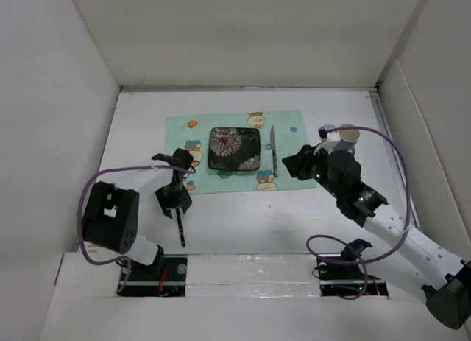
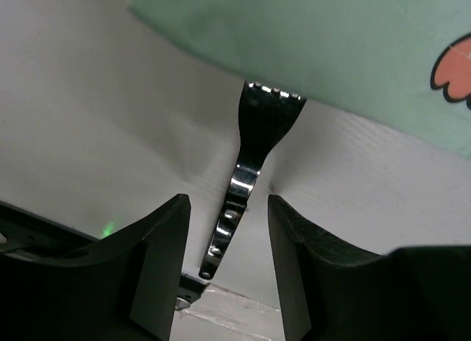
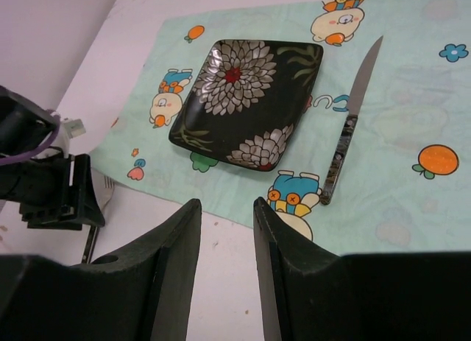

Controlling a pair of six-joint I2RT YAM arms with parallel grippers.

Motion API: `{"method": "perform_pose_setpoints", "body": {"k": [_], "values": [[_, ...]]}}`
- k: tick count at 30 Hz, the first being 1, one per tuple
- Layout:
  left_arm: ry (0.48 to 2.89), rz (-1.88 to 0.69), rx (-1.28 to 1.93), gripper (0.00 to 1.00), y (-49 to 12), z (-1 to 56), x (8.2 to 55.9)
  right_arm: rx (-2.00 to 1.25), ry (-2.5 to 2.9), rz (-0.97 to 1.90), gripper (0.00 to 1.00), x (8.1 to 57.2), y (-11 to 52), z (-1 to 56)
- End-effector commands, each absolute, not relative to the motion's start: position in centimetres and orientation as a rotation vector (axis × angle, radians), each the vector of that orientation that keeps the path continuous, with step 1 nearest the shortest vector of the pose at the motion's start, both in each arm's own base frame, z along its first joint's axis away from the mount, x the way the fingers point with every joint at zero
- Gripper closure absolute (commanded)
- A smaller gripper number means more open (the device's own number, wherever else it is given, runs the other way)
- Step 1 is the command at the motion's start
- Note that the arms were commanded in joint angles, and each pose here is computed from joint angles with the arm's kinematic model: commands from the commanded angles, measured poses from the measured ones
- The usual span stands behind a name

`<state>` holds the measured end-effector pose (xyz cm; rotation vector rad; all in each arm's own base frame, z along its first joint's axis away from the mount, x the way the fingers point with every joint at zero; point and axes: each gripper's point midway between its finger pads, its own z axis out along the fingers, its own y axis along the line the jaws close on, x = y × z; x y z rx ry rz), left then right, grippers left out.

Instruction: Set the dinner table for one person

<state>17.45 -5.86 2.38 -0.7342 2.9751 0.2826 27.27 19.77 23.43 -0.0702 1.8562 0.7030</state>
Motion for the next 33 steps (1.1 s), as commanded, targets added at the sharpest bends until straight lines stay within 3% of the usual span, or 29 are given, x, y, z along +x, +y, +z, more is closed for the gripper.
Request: {"method": "perform_pose_setpoints", "body": {"k": [1, 10, 16, 17, 18, 27, 33], "values": [[2.956, 0.353, -0.664, 0.57, -5.7, 2.3, 18.6, -0.073, 1.804, 0.703, 0.60, 27.4, 19.3, 24.9], [2.949, 0.391, -0.535, 0.62, -7.2, 0.9, 19.0, -0.066, 1.802, 0.707, 0.59, 27.8, 18.7, 25.1], [2.999, 0.292, -0.466, 0.86, -9.9, 0.4, 17.7, -0.049, 1.806, 0.697, 0.59, 28.4, 18.1, 25.0], [2.998, 0.277, -0.476, 0.96, -9.9, 0.4, 17.5, -0.049, 1.806, 0.697, 0.59, 28.4, 18.1, 25.0], [2.996, 0.262, -0.484, 1.00, -10.1, 0.4, 17.5, -0.062, 1.811, 0.714, 0.59, 28.3, 18.2, 24.9], [3.049, 0.042, -0.426, 1.00, -14.3, 1.8, 13.8, -0.083, 1.806, 0.760, 0.59, 28.2, 18.4, 25.2], [2.959, -0.220, -0.355, 1.00, -21.1, 7.8, 13.6, -0.098, 1.799, 0.784, 0.59, 28.4, 19.0, 25.3]]}}
